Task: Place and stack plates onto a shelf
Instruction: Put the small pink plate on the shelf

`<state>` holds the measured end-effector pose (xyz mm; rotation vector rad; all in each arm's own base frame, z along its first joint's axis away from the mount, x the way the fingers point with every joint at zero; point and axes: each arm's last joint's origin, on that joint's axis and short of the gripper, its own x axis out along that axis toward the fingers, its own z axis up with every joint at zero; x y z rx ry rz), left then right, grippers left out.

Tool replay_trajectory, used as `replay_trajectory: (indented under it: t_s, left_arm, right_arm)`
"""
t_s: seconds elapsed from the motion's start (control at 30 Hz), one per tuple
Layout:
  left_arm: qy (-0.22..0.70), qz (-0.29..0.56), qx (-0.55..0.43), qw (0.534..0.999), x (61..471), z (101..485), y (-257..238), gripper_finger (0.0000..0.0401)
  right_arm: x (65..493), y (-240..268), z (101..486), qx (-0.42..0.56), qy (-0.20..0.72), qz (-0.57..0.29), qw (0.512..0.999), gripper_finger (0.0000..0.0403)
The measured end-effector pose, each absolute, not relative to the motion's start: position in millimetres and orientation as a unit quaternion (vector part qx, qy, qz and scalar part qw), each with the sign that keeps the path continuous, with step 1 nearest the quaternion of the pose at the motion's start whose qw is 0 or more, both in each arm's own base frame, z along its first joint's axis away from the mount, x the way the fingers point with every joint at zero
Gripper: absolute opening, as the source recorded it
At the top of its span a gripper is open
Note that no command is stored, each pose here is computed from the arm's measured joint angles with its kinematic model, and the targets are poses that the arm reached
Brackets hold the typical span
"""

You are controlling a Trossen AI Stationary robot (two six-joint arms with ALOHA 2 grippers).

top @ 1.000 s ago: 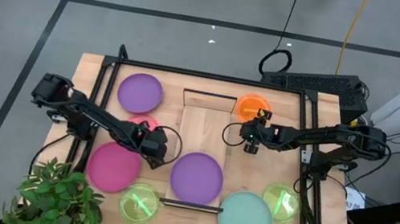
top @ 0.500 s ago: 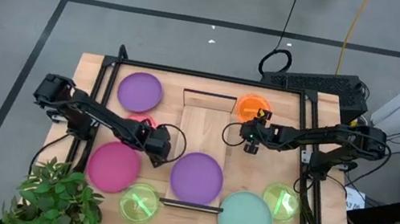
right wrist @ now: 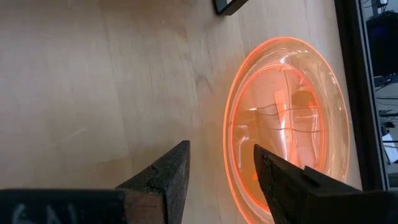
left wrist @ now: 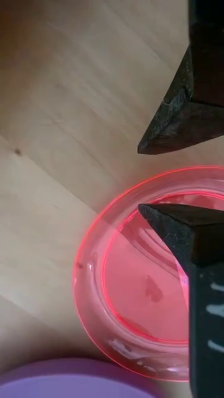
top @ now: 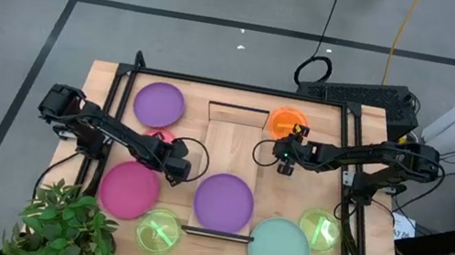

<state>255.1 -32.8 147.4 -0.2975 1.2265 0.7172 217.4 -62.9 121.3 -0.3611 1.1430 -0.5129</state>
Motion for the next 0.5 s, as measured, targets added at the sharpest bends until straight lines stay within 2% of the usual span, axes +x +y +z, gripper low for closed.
replay_trajectory:
  t_s: [0.5]
  left_arm:
    - [0.574, 0.336, -0.137, 0.734, 244.1, 133.0, -24.0, 0.0145]
  right_arm:
    - [217.4, -62.9, 121.2, -0.170, 0.532, -0.237, 0.795, 0.0160]
